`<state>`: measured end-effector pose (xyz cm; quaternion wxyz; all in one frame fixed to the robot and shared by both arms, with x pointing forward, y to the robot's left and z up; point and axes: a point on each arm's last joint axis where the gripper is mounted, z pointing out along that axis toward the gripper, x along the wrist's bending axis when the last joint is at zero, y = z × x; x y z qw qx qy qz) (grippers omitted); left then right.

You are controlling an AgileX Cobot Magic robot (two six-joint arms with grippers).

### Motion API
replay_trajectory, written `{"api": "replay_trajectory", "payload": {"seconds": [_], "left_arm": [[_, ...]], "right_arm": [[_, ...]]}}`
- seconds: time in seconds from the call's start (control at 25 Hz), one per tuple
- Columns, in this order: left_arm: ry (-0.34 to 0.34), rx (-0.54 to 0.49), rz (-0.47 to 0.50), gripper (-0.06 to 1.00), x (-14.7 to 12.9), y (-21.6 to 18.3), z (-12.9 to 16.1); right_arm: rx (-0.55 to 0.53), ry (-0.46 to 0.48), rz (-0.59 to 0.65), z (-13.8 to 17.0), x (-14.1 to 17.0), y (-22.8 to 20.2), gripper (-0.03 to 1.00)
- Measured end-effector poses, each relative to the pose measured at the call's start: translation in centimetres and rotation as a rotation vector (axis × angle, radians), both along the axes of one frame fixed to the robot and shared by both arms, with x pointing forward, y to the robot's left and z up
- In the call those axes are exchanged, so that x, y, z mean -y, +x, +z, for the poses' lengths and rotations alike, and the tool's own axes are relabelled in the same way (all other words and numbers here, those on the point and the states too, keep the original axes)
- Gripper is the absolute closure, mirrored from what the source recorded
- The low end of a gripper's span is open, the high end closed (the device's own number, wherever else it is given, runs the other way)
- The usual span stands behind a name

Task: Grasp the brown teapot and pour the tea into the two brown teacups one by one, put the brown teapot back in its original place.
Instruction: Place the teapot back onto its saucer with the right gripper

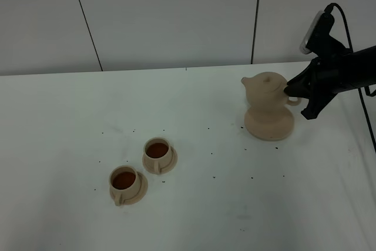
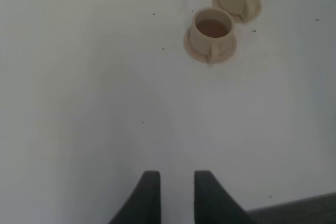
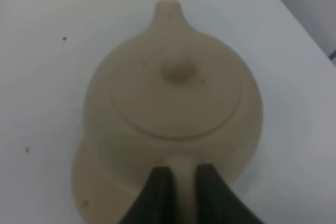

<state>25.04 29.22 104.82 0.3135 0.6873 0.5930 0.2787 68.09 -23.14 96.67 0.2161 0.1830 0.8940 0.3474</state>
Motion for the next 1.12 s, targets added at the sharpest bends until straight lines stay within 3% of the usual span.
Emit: {"api": "replay_trajectory", "payload": {"seconds": [0.32,1.12], "left_arm": [[0.000,0.000,0.000,0.71,0.0,0.0,0.0],[0.000,0.000,0.000,0.71,0.0,0.0,0.0]], "right_arm": [[0.011,0.026,-0.016,-2.0,0.0,-1.0,0.87],[-0.001,0.025,-0.065,-2.9,1.2,-1.2,0.87]]}}
